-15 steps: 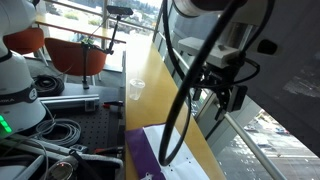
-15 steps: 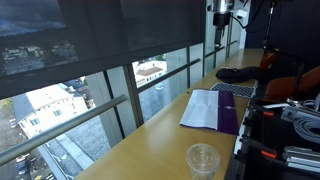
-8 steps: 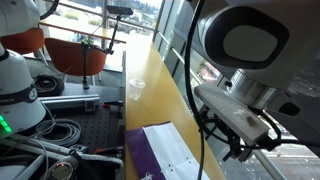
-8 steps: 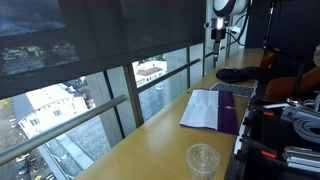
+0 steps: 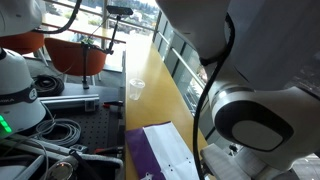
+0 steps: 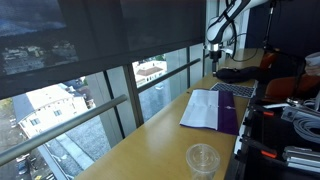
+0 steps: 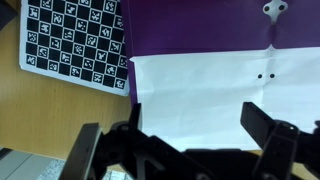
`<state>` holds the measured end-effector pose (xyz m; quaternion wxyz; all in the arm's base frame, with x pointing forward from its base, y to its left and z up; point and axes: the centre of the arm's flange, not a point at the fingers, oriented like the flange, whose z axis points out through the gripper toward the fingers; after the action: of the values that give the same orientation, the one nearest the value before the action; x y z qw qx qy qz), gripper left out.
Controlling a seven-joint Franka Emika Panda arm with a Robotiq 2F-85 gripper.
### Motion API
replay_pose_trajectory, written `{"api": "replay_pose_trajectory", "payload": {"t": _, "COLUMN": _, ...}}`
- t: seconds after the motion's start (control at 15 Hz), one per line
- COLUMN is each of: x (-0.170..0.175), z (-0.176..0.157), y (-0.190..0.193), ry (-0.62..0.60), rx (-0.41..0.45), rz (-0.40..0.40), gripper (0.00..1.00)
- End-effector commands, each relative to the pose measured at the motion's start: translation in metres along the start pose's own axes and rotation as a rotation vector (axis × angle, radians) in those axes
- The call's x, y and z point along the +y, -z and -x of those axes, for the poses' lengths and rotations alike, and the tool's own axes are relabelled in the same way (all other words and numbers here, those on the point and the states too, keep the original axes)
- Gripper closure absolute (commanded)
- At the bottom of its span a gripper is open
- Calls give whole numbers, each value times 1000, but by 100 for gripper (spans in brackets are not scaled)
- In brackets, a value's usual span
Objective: Close the purple folder.
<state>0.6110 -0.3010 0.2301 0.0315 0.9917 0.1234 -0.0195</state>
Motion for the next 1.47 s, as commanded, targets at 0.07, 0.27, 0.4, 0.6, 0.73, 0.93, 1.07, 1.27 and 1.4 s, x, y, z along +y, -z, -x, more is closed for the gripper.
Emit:
{"api": "replay_pose_trajectory", "payload": {"t": 0.07, "x": 56, "z": -25, "y": -42, "ry": -1, "rx": -18, "rz": -20, "gripper": 0}}
{"api": "replay_pose_trajectory", "payload": {"t": 0.27, "x": 78, "z": -33, "y": -61, "ry": 7, "rx": -17, "rz": -42, "gripper": 0}}
{"api": "replay_pose_trajectory", "payload": {"t": 0.4, "x": 92, "z": -39, "y": -71, "ry": 20, "rx": -16, "rz": -55, "gripper": 0}}
{"api": "replay_pose_trajectory", "payload": {"t": 0.6, "x": 108, "z": -53, "y": -86, "ry": 40, "rx": -17, "rz": -91, "gripper": 0}}
{"api": "replay_pose_trajectory", "payload": {"t": 0.73, "x": 114, "z": -66, "y": -96, "ry": 61, "rx": -17, "rz": -116, "gripper": 0}}
{"api": "replay_pose_trajectory", "payload": {"t": 0.93, "x": 107, "z": -86, "y": -108, "ry": 94, "rx": -13, "rz": -129, "gripper": 0}}
{"api": "replay_pose_trajectory", "payload": {"t": 1.07, "x": 101, "z": -101, "y": -115, "ry": 112, "rx": -5, "rz": -134, "gripper": 0}}
{"api": "replay_pose_trajectory", "payload": {"t": 1.27, "x": 95, "z": -115, "y": -123, "ry": 126, "rx": 2, "rz": -139, "gripper": 0}}
{"api": "replay_pose_trajectory", "payload": {"t": 1.4, "x": 95, "z": -117, "y": -129, "ry": 127, "rx": 0, "rz": -145, "gripper": 0}}
